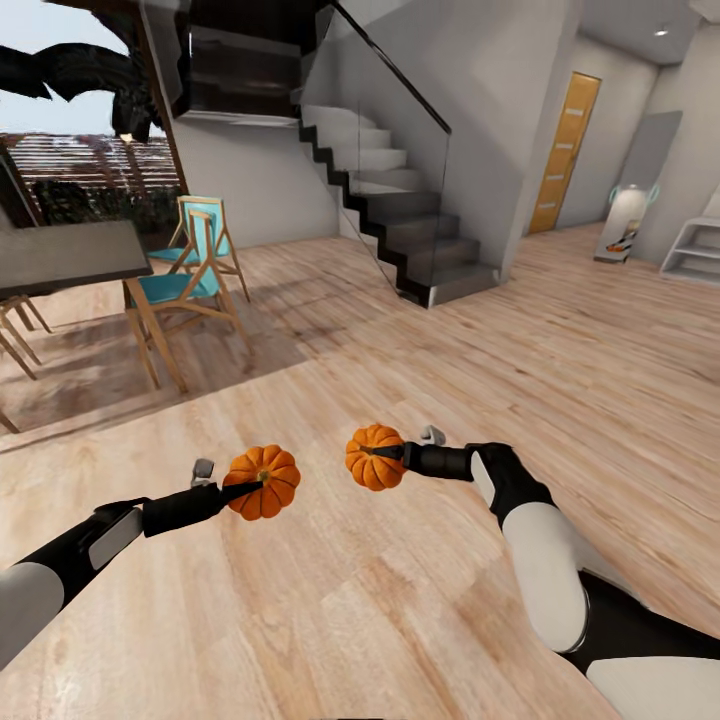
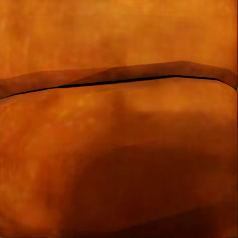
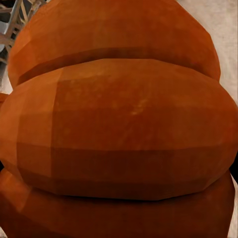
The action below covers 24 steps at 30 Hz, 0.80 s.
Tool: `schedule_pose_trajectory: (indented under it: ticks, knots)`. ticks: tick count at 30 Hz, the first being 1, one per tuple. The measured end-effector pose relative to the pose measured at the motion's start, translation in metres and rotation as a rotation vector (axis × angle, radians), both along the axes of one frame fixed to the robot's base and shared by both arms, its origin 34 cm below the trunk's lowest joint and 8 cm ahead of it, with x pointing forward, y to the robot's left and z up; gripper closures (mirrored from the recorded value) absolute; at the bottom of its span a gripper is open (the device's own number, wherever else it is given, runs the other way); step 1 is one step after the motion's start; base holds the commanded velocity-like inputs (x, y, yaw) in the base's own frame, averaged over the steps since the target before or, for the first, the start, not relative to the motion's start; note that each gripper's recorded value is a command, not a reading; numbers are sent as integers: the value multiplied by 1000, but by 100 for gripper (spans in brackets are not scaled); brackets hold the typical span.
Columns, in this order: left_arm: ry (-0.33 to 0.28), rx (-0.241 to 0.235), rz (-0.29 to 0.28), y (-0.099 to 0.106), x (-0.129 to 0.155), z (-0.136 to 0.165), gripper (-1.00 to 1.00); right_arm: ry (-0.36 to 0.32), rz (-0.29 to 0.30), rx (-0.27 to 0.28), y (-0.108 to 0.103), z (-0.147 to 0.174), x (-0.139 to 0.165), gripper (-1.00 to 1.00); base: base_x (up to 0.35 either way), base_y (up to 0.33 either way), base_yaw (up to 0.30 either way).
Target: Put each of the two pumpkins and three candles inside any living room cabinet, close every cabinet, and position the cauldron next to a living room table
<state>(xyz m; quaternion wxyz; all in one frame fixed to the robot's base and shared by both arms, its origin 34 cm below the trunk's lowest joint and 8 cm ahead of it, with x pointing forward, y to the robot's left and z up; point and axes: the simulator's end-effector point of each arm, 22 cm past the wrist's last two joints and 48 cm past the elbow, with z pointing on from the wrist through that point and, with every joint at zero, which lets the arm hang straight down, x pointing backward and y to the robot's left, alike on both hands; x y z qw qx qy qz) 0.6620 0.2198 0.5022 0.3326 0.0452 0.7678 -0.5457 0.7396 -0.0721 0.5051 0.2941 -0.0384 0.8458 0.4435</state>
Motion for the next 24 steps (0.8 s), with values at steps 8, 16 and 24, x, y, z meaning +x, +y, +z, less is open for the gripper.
schedule_pose_trajectory:
  ticks: [8, 16, 24]
  knots:
    - [-19, 6, 5, 1, 1, 12, 100, -52, 0, 1, 2, 16, 2, 100, 0, 0, 173]
    - [-40, 7, 5, 1, 1, 25, 100, -74, 9, 9, 11, 32, 0, 100, 0, 0, 169]
    - [-61, 6, 6, 1, 0, 39, 100, -81, 20, 17, 19, 44, -5, 100, 0, 0, 166]
